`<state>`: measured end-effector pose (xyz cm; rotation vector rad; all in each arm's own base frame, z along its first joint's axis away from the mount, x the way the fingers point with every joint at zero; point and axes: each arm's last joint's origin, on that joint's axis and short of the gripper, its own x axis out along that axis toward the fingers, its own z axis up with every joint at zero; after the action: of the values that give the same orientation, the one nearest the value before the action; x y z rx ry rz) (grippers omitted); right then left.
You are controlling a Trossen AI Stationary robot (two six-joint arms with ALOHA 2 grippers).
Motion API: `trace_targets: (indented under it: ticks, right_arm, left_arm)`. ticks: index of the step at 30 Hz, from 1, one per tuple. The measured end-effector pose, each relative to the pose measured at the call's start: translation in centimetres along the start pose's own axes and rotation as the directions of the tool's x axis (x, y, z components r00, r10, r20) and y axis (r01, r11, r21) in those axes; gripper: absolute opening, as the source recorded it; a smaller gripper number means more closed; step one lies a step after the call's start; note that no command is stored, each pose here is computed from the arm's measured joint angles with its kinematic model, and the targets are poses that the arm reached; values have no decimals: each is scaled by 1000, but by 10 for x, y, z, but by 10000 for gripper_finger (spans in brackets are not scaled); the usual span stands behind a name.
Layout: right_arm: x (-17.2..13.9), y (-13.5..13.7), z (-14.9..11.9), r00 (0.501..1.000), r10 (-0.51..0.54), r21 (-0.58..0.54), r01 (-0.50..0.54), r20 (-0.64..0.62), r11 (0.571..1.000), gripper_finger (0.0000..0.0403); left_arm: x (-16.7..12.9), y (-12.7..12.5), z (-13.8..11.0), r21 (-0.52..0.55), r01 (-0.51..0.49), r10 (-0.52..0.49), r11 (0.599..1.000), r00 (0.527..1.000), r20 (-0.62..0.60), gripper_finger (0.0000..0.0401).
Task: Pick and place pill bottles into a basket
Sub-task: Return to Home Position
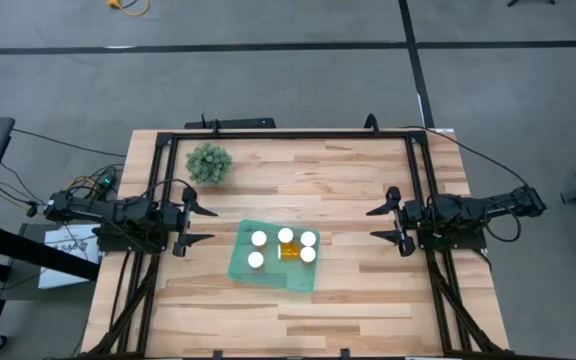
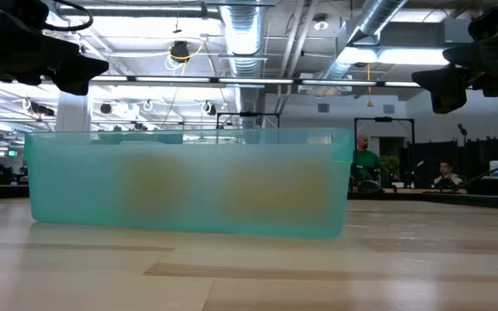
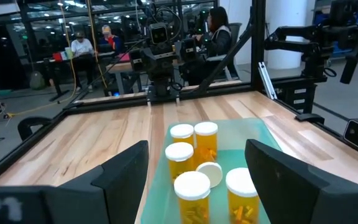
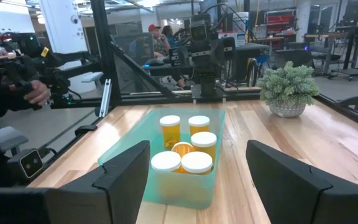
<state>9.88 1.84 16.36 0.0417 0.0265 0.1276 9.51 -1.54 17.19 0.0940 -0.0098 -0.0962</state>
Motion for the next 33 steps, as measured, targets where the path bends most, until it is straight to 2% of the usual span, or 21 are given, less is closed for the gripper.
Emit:
trace_targets:
  ticks: [33]
  right_arm:
    - [0, 0, 0, 1000, 0, 0, 0, 0, 1000, 260]
  left_arm:
    - [0, 0, 0, -8, -1, 1, 1000, 1000, -1, 259]
